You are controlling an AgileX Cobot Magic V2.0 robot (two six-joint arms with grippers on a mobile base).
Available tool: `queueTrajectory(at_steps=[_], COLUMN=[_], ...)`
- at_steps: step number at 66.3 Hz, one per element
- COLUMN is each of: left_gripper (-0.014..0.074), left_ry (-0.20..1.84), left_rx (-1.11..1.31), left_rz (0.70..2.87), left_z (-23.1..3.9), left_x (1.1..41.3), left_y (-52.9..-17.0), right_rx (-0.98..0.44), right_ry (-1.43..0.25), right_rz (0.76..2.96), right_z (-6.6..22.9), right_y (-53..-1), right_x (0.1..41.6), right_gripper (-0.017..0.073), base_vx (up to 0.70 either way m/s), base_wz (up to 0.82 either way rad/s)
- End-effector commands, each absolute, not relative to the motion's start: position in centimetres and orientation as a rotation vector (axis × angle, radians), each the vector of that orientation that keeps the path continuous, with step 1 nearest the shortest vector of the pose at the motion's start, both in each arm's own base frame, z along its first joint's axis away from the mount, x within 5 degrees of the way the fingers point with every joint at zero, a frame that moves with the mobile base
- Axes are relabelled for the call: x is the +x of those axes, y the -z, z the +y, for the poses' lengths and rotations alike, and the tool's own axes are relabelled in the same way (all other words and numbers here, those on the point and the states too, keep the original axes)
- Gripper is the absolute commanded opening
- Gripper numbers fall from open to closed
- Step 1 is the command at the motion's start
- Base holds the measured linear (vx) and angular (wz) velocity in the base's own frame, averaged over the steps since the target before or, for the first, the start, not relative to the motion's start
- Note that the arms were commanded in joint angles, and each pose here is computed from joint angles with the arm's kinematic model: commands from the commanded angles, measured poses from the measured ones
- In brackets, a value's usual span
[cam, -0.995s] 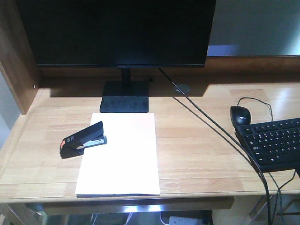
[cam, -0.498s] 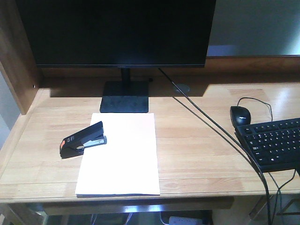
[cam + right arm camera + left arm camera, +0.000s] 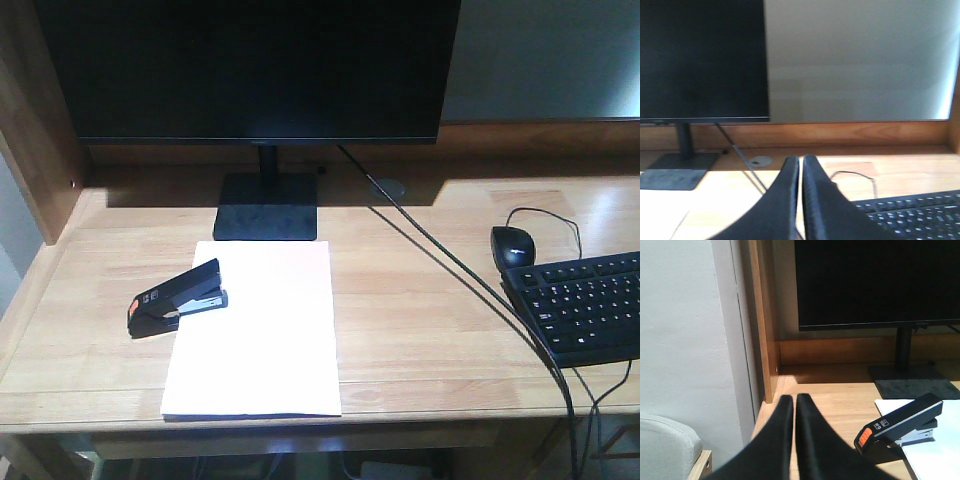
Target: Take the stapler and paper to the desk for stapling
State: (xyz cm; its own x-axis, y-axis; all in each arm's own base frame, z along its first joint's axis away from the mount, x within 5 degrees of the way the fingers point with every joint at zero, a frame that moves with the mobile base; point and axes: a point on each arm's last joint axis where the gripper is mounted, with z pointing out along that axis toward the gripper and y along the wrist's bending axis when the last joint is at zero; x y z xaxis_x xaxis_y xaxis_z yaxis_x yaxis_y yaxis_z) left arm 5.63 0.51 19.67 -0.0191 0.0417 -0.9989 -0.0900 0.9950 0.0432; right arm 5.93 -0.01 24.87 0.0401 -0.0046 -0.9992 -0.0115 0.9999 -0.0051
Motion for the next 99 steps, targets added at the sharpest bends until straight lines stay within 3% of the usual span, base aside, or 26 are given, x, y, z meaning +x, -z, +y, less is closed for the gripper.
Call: queueTrajectory(at_steps=[1,16,39,99], left_gripper=[-0.0007,-0.0007,-0.0007,-0.0007], left_ry=[-0.092,-0.092,-0.092,-0.092], left_rx=[-0.047,-0.047,-0.047,-0.047], left_rz=[1.523,1.523,1.523,1.523], left_z=[0.5,0.5,0.5,0.5], left_x=[5.6,5.6,5.6,5.6], left_y=[-19.5,-19.5,-19.5,-19.5], right_rx=[-0.049,-0.072,-0.034,-0.019], right_ry=[0.028,0.050,-0.005,-0.024], right_rz=[1.449,1.436,1.405,1.410], right_z=[0.1,0.1,0.2,0.2], right_y=[-26.4,-26.1,-21.2,-21.1], right_x=[5.9,5.7,5.5,5.5], right_gripper=[-0.0009,-0.0009,-0.0009,-0.0009], base_vx=[0.00,0.00,0.00,0.00], base_wz=[0.00,0.00,0.00,0.00])
